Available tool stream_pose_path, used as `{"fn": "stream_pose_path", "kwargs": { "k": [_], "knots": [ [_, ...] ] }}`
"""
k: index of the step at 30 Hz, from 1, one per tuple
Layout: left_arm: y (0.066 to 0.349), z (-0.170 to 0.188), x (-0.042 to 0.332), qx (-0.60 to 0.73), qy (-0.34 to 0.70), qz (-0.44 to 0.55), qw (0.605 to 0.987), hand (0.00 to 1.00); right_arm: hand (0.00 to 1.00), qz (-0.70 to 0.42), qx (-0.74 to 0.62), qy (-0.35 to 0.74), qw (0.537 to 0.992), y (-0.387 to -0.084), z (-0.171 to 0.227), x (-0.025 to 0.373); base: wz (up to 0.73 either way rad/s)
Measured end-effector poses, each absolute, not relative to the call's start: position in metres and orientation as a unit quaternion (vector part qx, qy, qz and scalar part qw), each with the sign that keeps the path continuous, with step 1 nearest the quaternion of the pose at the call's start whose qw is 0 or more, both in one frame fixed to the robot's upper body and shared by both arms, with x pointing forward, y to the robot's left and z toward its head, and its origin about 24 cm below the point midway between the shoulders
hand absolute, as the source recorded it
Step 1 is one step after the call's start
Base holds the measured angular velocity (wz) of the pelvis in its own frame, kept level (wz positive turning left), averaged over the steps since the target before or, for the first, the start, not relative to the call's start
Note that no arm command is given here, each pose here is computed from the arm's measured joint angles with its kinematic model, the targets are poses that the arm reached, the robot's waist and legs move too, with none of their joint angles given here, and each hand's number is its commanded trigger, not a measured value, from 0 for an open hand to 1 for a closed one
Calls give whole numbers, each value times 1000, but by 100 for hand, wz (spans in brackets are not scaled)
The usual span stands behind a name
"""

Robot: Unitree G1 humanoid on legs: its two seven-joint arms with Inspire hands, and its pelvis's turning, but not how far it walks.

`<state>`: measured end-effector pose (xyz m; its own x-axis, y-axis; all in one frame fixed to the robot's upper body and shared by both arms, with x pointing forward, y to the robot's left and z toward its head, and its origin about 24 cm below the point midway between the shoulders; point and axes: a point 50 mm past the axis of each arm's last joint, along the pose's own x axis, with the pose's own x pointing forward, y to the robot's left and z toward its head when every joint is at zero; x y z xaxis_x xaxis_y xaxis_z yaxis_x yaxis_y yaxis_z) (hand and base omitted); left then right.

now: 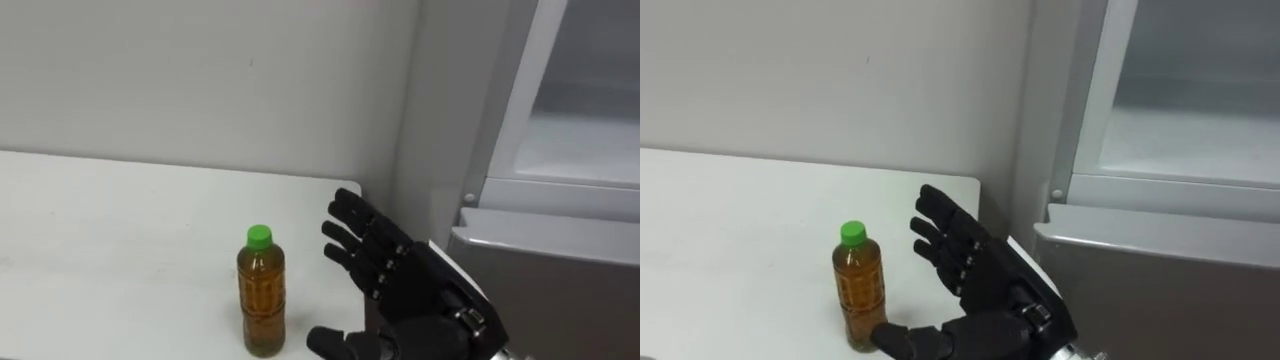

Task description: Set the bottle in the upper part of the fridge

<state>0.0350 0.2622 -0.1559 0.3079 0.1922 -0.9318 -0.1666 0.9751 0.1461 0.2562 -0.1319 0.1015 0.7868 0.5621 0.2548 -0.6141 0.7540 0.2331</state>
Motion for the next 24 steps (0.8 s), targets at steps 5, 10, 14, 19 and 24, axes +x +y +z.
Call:
{"fn": "stream_pose_path", "kwargs": {
  "k": [5,10,14,19,24],
  "knots": [
    [259,-157,34,17,582,102,807,0,0,304,155,-81,936,-127,103,259,9],
    [254,-159,33,18,584,99,806,0,0,278,155,-75,945,-124,103,263,0],
    [251,-159,32,14,585,97,805,0,0,245,156,-66,954,-126,101,269,0],
    [251,-160,31,12,588,98,803,0,0,195,158,-57,966,-132,96,275,2],
    [249,-160,36,12,586,95,805,0,0,152,152,-61,975,-135,100,284,22]
  ]
}}
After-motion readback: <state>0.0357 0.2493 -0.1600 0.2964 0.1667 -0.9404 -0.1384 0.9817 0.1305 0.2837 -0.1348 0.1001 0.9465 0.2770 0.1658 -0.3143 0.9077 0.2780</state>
